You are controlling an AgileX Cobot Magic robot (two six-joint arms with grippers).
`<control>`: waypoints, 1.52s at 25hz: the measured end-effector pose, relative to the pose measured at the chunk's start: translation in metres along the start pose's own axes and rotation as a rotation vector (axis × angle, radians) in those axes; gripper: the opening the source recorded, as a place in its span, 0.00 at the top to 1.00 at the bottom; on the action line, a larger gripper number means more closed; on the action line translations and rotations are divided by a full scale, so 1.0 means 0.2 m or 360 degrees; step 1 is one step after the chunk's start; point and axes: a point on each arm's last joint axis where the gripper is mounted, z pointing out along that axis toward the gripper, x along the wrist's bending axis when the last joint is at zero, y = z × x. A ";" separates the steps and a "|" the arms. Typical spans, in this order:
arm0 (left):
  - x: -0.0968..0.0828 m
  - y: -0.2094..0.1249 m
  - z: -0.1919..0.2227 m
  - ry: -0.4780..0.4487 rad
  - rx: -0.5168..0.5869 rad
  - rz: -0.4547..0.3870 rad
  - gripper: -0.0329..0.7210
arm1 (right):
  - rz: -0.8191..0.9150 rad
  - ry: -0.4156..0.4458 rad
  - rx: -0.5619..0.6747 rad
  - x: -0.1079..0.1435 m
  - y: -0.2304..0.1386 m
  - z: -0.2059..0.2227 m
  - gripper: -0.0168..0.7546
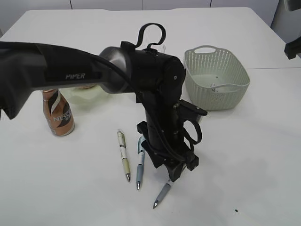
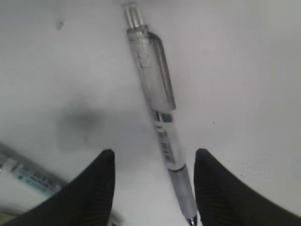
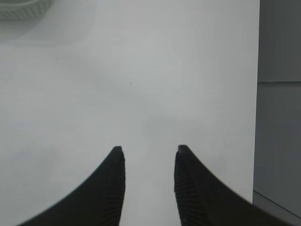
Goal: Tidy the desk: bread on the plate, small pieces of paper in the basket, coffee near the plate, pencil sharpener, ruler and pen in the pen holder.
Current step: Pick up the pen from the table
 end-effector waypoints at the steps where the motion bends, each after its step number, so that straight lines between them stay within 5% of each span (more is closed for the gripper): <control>1: 0.00 0.00 0.02 0.0004 0.0004 0.0000 0.44 | 0.0000 0.0000 0.0000 0.00 0.00 0.00 0.60; 38: -0.06 0.02 0.07 0.0083 -0.0049 0.0102 0.50 | 0.0000 0.0000 0.0000 0.00 0.00 0.00 0.60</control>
